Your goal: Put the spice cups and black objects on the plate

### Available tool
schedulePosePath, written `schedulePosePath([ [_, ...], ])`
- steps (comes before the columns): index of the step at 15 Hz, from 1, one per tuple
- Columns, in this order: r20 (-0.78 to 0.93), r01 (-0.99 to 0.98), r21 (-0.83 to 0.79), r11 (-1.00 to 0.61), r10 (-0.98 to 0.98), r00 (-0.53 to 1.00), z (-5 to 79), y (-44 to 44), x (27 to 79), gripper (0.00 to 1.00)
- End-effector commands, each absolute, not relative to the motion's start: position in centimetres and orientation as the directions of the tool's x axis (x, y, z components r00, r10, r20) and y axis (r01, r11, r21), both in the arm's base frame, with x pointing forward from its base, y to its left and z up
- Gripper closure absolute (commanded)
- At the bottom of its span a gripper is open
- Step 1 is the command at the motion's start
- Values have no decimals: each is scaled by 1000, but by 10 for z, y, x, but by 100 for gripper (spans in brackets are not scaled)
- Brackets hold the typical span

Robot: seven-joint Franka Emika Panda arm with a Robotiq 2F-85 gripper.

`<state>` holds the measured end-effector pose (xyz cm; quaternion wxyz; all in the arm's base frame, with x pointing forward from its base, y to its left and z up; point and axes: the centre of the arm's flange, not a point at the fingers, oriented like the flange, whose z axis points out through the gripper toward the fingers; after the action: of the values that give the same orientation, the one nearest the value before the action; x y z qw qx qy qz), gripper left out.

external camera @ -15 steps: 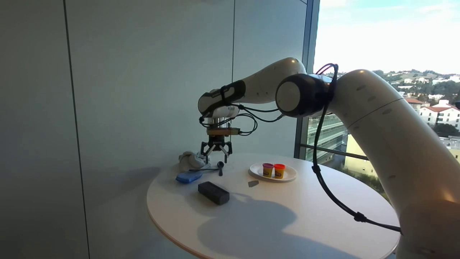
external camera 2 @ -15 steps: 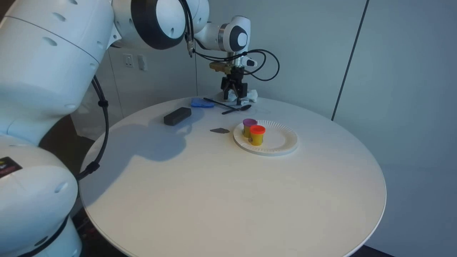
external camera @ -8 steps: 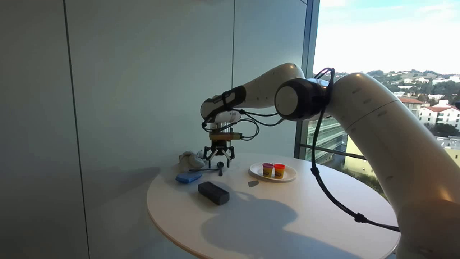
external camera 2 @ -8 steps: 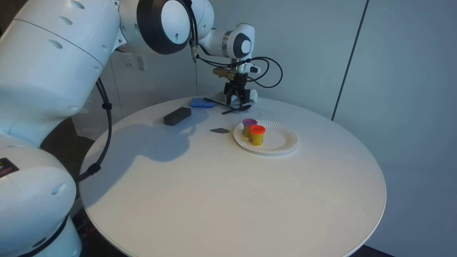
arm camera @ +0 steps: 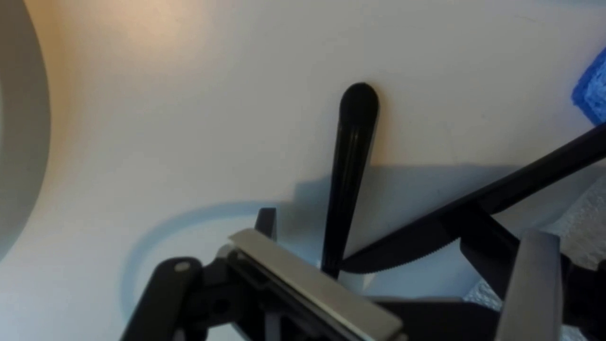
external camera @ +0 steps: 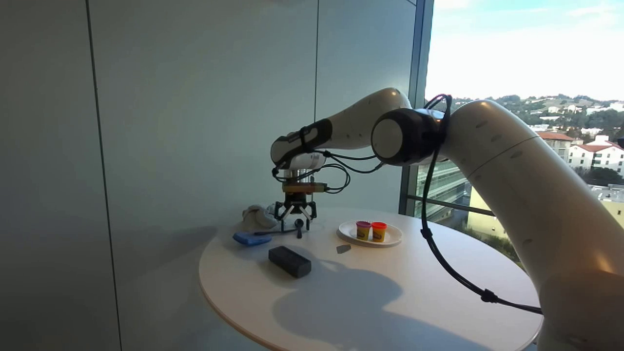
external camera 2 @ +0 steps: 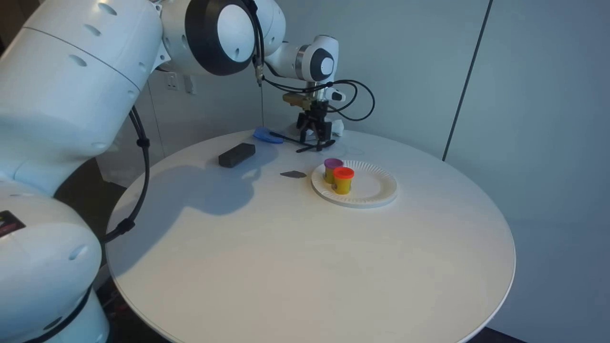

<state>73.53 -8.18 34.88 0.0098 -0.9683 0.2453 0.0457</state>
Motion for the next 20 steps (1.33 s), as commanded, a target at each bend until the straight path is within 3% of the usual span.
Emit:
schedulePosePath([
  [1, -74, -458, -36, -888, -455, 887, 353, -77, 739, 0],
  [8, -5, -443, -52, -895, -443, 896, 364, -72, 750, 0],
  [17, -61, -461, -24, -887, -459, 887, 344, -77, 749, 0],
  [18, -60, -463, -27, -886, -461, 885, 345, -76, 749, 18],
  [20, -60, -461, -36, -887, -459, 887, 348, -78, 748, 34],
])
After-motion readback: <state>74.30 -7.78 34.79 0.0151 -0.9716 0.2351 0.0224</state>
